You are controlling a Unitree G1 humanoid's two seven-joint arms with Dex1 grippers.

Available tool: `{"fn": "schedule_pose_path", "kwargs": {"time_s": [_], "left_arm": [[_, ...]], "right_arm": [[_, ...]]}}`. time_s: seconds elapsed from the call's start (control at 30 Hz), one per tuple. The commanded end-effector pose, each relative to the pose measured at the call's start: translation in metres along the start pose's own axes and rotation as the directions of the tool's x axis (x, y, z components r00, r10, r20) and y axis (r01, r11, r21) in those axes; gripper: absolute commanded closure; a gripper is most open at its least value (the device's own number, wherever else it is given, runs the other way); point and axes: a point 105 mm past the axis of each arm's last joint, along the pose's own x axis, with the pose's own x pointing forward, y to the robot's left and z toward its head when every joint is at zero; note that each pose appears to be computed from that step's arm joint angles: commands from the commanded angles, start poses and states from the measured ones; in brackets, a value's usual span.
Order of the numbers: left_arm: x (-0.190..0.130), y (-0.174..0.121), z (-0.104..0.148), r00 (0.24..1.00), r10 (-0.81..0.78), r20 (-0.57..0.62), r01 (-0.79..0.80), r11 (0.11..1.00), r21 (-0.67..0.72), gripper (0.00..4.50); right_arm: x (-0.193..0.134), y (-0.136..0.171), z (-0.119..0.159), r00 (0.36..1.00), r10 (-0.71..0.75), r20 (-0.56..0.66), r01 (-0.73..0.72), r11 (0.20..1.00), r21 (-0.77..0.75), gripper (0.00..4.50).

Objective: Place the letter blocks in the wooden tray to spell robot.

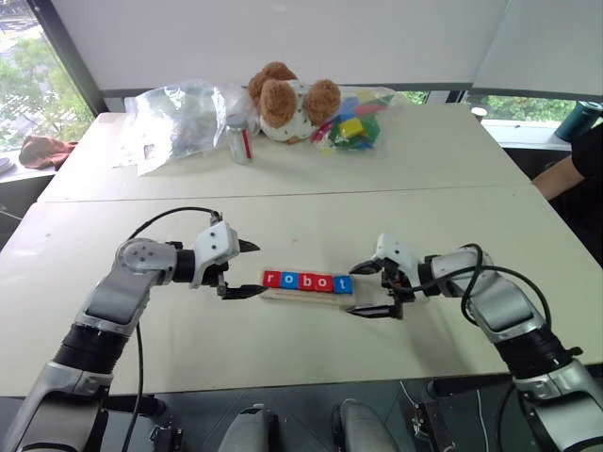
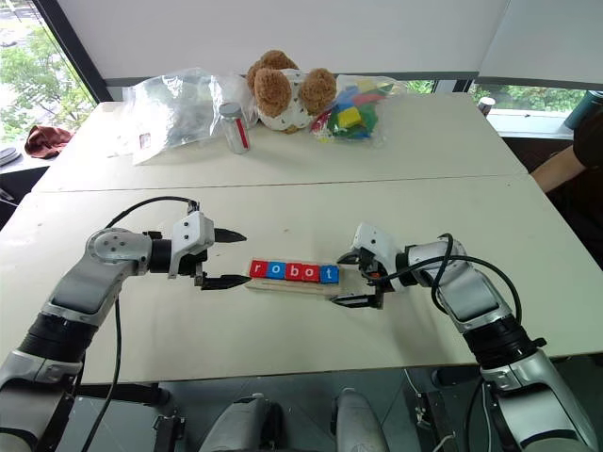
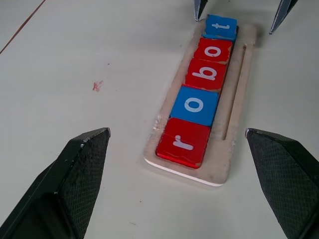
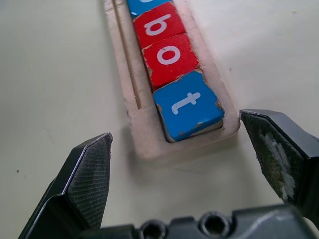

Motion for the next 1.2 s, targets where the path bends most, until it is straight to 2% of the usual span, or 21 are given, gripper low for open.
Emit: {"fn": "schedule_pose_path", "kwargs": {"time_s": [0.03, 0.27, 0.63, 0.8, 0.9, 1.0, 1.2], "left_arm": [[0.000, 0.001, 0.007, 1.000, 0.002, 0.012, -0.003, 0.999, 0.037, 0.00], [0.001, 0.003, 0.008, 1.000, 0.005, 0.015, -0.005, 0.999, 0.040, 0.00], [0.002, 0.004, 0.007, 1.000, 0.007, 0.014, -0.008, 0.999, 0.045, 0.00], [0.001, 0.004, 0.007, 1.000, 0.006, 0.013, -0.007, 0.999, 0.046, 0.00], [0.000, 0.004, 0.008, 1.000, 0.013, 0.023, -0.014, 0.999, 0.044, 0.00], [-0.012, -0.002, 0.008, 0.999, -0.001, 0.038, 0.002, 1.000, -0.023, 0.00], [-0.059, -0.017, -0.020, 0.997, 0.047, -0.062, -0.057, 0.982, -0.181, 0.00]], "right_arm": [[-0.004, 0.005, 0.011, 1.000, 0.010, 0.025, -0.009, 1.000, -0.028, 0.04], [-0.008, -0.001, 0.011, 0.999, -0.032, 0.016, 0.033, 0.999, -0.042, 0.04], [-0.002, 0.015, 0.012, 1.000, 0.023, 0.022, -0.022, 0.999, -0.032, 0.04], [-0.006, 0.005, 0.014, 0.999, -0.038, 0.018, 0.039, 0.998, -0.052, 0.04], [-0.015, -0.002, 0.012, 0.996, -0.088, 0.003, 0.088, 0.994, -0.069, 0.04], [-0.037, -0.012, 0.011, 0.987, -0.158, 0.020, 0.158, 0.987, -0.001, 0.04], [-0.082, 0.014, -0.005, 0.980, -0.199, -0.011, 0.196, 0.954, 0.225, 0.04]]}}
